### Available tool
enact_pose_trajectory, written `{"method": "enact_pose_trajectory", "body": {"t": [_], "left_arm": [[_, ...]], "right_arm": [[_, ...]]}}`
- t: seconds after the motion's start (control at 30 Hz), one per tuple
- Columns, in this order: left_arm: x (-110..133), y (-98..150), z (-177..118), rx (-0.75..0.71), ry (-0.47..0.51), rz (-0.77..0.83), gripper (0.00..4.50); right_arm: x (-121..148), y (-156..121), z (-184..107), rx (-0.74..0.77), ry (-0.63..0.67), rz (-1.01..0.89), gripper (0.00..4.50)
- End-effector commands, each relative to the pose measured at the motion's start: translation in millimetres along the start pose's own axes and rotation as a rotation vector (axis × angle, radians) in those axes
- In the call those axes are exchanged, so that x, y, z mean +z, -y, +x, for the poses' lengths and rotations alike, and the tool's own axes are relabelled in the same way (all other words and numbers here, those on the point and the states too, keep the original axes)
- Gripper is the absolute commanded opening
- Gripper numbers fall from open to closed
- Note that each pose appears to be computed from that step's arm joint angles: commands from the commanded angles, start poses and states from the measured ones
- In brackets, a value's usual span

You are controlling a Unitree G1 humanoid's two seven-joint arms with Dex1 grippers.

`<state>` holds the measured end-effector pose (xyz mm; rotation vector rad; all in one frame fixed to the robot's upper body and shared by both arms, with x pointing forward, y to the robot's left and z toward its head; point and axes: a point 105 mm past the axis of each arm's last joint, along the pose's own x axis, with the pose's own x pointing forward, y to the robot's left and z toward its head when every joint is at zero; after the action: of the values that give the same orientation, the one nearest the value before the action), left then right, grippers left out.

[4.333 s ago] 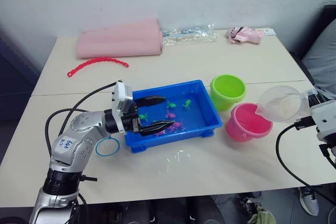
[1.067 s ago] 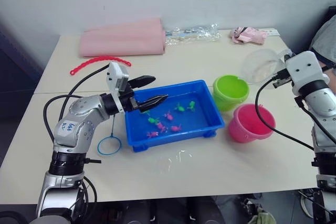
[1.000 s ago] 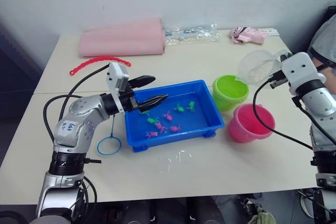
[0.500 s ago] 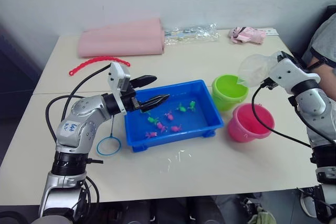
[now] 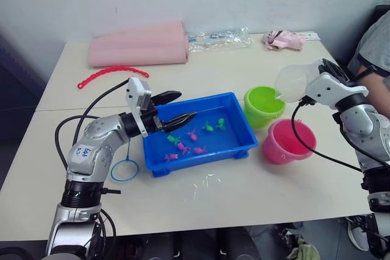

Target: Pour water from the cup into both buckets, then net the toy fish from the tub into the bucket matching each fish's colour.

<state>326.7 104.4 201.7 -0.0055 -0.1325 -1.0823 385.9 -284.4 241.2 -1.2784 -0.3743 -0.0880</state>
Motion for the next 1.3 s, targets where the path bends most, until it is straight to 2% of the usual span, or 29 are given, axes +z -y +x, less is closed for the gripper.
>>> {"method": "enact_pose_trajectory", "body": {"t": [0.03,1.2,1.3], "left_arm": [[12.0,5.6,0.3,-0.020,0.033,0.053,4.50],[8.6,5.3,0.3,-0.009,0.044,0.052,4.50],[16.0,5.5,-0.5,-0.009,0.087,0.038,4.50]], "right_arm": [[7.5,22.2,4.8,-0.068,0.042,-0.062,0.02],[41.9,18.8,11.6,-0.087,0.231,-0.331,0.02],[45.9,18.0,11.8,-0.087,0.240,-0.314,0.02]]}}
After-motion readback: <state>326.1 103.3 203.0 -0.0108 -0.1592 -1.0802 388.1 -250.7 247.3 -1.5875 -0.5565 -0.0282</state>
